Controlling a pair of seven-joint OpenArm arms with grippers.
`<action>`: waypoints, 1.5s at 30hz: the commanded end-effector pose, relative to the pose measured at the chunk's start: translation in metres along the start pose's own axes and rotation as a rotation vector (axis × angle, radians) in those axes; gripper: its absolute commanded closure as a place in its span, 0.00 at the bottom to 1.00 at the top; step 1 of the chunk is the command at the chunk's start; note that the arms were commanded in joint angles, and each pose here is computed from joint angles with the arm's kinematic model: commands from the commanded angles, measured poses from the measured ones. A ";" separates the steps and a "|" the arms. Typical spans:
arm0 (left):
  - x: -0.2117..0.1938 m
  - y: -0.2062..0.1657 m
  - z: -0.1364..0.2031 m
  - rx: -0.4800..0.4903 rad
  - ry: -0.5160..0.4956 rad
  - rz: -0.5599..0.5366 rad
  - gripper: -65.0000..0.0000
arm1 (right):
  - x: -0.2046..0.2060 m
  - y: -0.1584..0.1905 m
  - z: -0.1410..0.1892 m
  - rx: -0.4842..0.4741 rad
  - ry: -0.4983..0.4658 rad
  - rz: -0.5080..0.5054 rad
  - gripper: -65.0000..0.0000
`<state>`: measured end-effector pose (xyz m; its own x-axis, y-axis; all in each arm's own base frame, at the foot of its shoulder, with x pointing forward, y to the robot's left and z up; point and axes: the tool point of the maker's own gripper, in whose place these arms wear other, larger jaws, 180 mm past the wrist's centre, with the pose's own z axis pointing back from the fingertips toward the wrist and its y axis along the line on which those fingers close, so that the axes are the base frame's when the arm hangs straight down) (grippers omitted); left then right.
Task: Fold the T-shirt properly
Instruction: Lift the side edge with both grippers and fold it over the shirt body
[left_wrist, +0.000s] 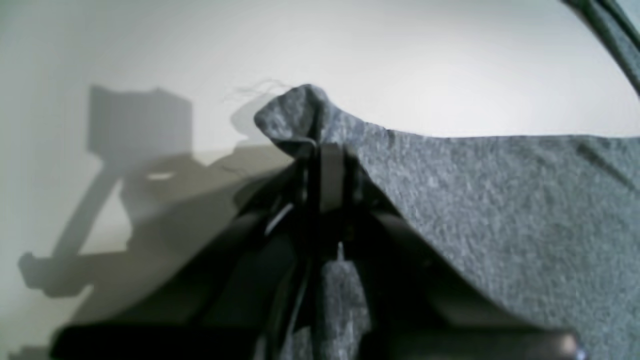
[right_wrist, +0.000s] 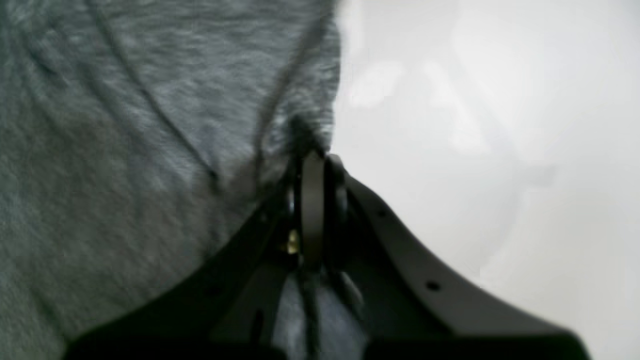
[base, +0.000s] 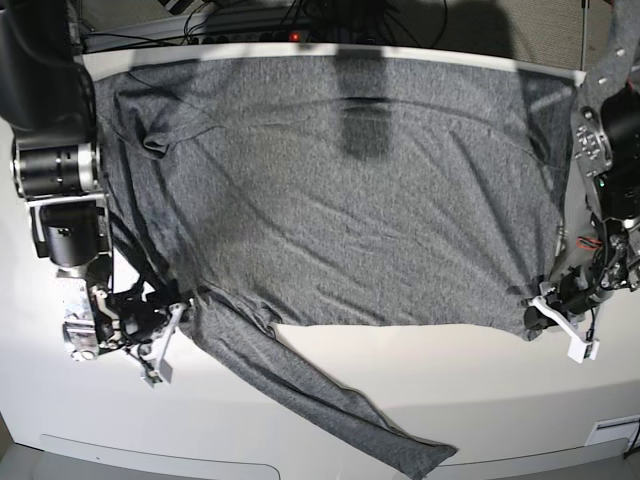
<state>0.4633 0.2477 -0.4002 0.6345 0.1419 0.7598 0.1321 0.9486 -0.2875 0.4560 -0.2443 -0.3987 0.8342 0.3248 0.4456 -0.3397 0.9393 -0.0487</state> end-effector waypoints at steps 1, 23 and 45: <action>0.031 0.005 0.007 0.005 -0.076 -0.014 1.00 | 0.024 -0.012 0.016 -0.014 -0.065 -0.002 1.00; -0.010 -0.018 0.102 -0.059 -0.173 -0.094 1.00 | -0.045 0.011 0.118 -0.113 -0.293 -0.015 1.00; -0.096 -0.031 0.185 -0.130 0.001 -0.134 1.00 | -0.185 -0.008 0.163 -0.093 -0.175 -0.208 1.00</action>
<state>0.2495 0.2525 -0.3710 0.6418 0.0266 0.7664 0.2947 0.9141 -0.2784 0.2255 -0.3248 -0.3483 0.8171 0.0851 0.5702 -0.1123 0.9936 0.0127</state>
